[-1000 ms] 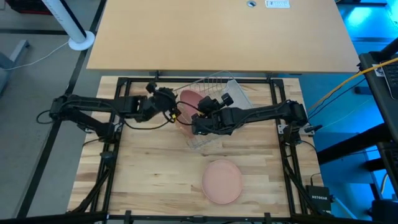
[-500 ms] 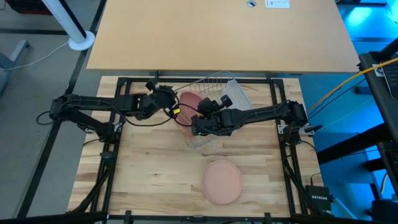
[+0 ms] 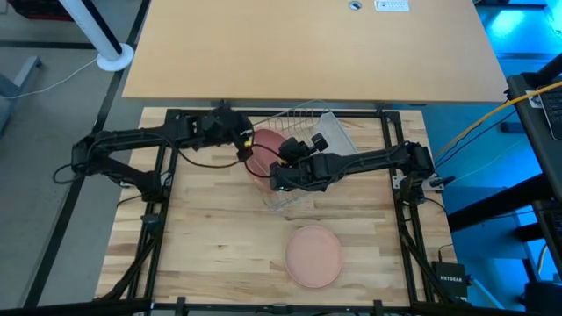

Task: Sort dishes
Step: Put the light pink plate into the dish rack

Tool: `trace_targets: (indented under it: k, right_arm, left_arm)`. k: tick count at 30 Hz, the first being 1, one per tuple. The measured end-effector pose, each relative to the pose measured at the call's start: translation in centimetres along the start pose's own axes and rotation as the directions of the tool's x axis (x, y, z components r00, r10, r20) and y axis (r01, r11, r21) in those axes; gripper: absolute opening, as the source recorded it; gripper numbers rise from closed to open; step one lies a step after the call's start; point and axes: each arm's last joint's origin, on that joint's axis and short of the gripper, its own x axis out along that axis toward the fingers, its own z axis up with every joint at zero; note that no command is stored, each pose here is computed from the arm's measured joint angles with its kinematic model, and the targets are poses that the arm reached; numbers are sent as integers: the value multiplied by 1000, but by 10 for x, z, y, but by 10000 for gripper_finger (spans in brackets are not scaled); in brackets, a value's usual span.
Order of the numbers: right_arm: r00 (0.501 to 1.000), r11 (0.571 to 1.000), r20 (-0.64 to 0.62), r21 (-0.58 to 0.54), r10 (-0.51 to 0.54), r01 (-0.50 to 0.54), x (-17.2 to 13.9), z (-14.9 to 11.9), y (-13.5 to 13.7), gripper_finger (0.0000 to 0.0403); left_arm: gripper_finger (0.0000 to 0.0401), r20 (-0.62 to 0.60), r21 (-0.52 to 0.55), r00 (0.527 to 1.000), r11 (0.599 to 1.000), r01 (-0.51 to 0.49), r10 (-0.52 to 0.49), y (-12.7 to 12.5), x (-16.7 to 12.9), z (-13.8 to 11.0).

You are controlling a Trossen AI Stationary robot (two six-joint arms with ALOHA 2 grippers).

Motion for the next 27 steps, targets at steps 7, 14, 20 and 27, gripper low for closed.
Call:
trace_targets:
  k: [7, 14, 20, 27]
  right_arm:
    - [1000, 1000, 1, 1, 1, -1, 0, 0, 0, 18]
    - [1000, 1000, 1, 0, 0, 0, 0, 0, 0, 18]
    - [1000, 1000, 1, 0, 1, -1, 0, 0, 0, 18]
    - [1000, 1000, 0, 0, 1, -1, 0, 0, 0, 18]
  left_arm:
    - [22, -23, -42, 996, 995, 90, -91, 16, 5, -3]
    - [1, -109, -21, 981, 987, 160, -161, 15, 6, -12]
    - [15, -114, 54, 980, 984, 170, -163, 14, 6, -12]
    - [72, -112, 110, 980, 978, 175, -163, 14, 6, -12]
